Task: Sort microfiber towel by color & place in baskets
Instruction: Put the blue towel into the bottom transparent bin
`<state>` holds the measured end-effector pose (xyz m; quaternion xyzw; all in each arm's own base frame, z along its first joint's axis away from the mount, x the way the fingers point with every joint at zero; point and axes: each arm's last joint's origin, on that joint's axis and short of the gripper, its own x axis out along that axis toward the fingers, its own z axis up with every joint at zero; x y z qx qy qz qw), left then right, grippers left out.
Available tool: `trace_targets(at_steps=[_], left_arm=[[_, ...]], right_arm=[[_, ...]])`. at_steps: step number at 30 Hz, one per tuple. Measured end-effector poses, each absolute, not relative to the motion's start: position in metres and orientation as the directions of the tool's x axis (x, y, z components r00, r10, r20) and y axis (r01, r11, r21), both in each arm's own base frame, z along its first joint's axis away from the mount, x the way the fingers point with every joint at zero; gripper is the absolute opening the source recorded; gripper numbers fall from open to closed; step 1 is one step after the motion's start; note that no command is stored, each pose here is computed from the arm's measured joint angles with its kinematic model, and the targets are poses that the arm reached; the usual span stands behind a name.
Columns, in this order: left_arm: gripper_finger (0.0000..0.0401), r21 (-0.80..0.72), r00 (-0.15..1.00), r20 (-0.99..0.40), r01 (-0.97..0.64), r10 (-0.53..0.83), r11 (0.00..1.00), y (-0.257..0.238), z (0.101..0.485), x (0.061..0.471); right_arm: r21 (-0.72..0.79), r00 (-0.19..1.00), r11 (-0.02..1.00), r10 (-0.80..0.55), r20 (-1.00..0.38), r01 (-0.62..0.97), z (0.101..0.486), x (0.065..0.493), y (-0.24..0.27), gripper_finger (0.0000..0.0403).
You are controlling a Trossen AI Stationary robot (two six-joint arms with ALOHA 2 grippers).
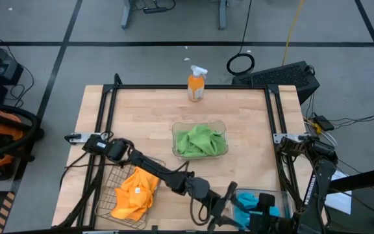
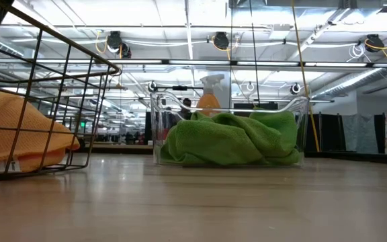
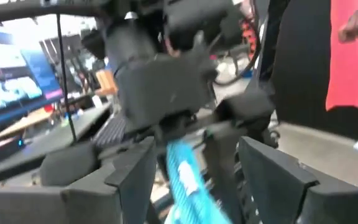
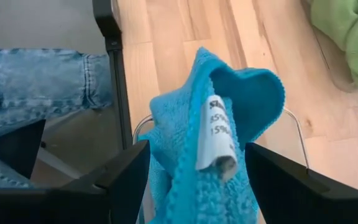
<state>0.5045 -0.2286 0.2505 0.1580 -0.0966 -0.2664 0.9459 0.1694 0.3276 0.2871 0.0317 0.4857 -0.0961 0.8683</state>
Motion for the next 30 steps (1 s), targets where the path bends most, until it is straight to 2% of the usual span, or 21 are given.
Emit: trace_targets(at_steps=[4, 8, 13, 19, 30], left_arm=[[0.0227, 0.356, 0.822, 0.165, 0.466, -0.545, 0.810, -0.238, 0.257, 0.499], [0.0212, 0.330, 0.858, 0.216, 0.386, -0.466, 0.862, -0.244, 0.257, 0.497], [0.0194, 0.287, 0.874, 0.200, 0.379, -0.442, 0.880, -0.241, 0.255, 0.499], [0.0191, 0.292, 0.891, 0.076, 0.409, -0.447, 0.865, -0.238, 0.241, 0.503], [0.0191, 0.291, 0.903, 0.068, 0.388, -0.424, 0.874, -0.225, 0.240, 0.509]], right_arm=[[-0.040, 0.512, 0.979, -0.139, -0.848, 0.200, 0.287, 0.169, 0.327, 0.0253], [-0.044, 0.512, 0.980, -0.140, -0.848, 0.195, 0.287, 0.169, 0.327, 0.0253], [-0.048, 0.510, 0.978, -0.147, -0.848, 0.202, 0.287, 0.170, 0.326, 0.0254], [-0.049, 0.507, 0.975, -0.156, -0.848, 0.218, 0.287, 0.176, 0.323, 0.0254], [-0.125, 0.493, 0.978, -0.193, -0.848, 0.167, 0.287, 0.198, 0.310, 0.0254]])
